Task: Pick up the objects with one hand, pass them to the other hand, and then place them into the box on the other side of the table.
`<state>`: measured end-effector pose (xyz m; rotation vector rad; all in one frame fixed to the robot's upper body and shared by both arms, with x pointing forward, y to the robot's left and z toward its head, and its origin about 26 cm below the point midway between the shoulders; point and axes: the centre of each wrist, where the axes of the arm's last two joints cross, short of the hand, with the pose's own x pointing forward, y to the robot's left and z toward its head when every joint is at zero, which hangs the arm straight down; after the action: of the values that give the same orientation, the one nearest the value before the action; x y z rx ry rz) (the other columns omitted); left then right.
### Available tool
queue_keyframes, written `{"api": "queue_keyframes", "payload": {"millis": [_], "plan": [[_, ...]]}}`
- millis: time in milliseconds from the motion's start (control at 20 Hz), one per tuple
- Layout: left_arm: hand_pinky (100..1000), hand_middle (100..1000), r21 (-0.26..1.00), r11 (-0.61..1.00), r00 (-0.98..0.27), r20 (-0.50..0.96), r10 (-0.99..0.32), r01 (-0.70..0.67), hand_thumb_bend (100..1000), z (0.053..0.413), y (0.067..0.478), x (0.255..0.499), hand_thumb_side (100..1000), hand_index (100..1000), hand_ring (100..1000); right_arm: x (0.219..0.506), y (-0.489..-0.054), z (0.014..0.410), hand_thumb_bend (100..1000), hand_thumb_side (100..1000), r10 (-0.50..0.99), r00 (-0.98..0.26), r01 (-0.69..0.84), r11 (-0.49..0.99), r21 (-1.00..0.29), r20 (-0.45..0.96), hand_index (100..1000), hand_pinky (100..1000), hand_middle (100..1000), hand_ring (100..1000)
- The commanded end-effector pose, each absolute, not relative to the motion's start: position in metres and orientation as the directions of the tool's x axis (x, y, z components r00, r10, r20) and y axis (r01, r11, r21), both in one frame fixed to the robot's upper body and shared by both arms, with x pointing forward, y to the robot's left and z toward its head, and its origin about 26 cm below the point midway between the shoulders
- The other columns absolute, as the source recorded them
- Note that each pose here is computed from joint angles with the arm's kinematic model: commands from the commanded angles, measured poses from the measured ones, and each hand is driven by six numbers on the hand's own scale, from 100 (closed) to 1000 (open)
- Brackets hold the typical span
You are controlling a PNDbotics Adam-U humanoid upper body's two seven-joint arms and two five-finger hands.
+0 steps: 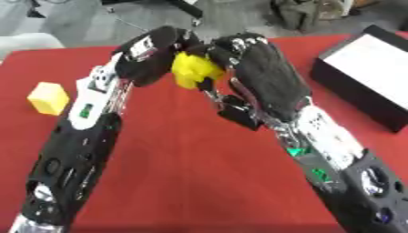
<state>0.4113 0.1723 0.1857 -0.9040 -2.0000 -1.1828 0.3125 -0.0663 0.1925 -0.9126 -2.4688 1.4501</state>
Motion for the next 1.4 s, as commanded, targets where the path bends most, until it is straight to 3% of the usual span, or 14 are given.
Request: {"api": "queue_keyframes", "payload": {"millis": [50,400,750,1100,1400], "plan": [[735,583,0.525,0.371,-0.629,0.730,0.266,0.766,295,0.205,0.163,0.414,858,741,607,0.320,-0.069,0.184,100,100,0.538,-0.823,0.385,0.287,-0.877,-0.185,217,567,397,384],[742,602,0.556,0.413,-0.671,0.710,0.215,0.721,268,0.193,0.161,0.423,838,757,630,0.315,-0.066,0.194,100,100,0.474,-0.861,0.350,0.286,-0.892,-0.186,218,597,408,395],[745,613,0.532,0.498,-0.679,0.714,0.172,0.685,254,0.184,0.186,0.427,824,765,644,0.312,-0.071,0.200,100,100,0.486,-0.851,0.373,0.296,-0.879,-0.198,218,595,407,395],[744,617,0.446,0.659,-0.691,0.706,0.156,0.605,270,0.203,0.241,0.418,775,765,646,0.320,-0.088,0.201,100,100,0.570,-0.796,0.425,0.289,-0.858,-0.203,217,599,409,400],[740,615,0.414,0.801,-0.752,0.655,0.068,0.433,262,0.227,0.309,0.394,699,764,640,0.343,-0.137,0.201,100,100,0.755,-0.631,0.517,0.238,-0.823,-0.177,239,559,400,385]]}}
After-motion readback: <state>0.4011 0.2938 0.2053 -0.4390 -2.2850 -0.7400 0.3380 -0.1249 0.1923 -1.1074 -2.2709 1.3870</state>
